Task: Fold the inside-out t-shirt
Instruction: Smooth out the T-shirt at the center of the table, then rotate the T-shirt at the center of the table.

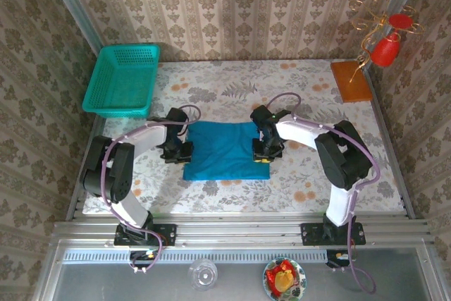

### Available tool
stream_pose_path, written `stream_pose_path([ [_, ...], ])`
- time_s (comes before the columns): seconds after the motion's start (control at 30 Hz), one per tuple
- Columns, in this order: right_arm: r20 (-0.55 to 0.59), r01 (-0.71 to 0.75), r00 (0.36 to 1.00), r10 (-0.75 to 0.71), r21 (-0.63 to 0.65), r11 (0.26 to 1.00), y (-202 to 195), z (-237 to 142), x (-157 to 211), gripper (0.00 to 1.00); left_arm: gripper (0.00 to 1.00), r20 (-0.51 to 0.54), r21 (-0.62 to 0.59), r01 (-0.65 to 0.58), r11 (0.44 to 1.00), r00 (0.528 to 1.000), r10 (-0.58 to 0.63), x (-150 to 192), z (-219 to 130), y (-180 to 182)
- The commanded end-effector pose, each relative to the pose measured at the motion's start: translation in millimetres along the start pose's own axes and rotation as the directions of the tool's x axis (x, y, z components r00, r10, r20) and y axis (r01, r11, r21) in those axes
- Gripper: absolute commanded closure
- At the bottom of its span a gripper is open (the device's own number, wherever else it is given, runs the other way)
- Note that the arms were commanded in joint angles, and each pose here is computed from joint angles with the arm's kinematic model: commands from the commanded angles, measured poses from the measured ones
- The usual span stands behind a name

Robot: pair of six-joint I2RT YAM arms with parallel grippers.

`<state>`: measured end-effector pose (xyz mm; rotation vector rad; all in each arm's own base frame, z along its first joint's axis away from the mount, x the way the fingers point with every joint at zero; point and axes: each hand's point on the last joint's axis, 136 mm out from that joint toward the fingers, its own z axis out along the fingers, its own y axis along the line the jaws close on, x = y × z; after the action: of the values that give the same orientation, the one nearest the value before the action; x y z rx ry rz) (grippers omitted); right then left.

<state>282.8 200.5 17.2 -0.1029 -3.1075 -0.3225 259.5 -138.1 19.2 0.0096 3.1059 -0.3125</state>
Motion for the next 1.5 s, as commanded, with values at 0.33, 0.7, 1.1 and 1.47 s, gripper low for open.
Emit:
stream_pose_path([
  [0.33,0.075,0.036,0.997,-0.027,-0.123,0.992,18,-50,-25,0.75,0.85,0.185,-0.125,-0.005,0.992,0.982,0.029,-42,-53,20],
  [0.7,0.062,0.081,0.996,-0.06,-0.411,0.908,64,-42,-92,0.75,0.86,0.103,0.059,-0.056,0.997,0.993,0.05,13,-40,-37],
  [1.1,-0.043,-0.056,0.998,0.044,-0.325,0.944,10,7,-97,0.8,0.94,0.02,0.043,-0.037,0.998,0.999,0.036,10,8,-24],
  [1.47,-0.127,-0.133,0.986,0.104,-0.251,0.959,-31,13,25,0.82,0.94,0.068,0.06,-0.11,0.992,0.992,0.106,-73,10,-39],
])
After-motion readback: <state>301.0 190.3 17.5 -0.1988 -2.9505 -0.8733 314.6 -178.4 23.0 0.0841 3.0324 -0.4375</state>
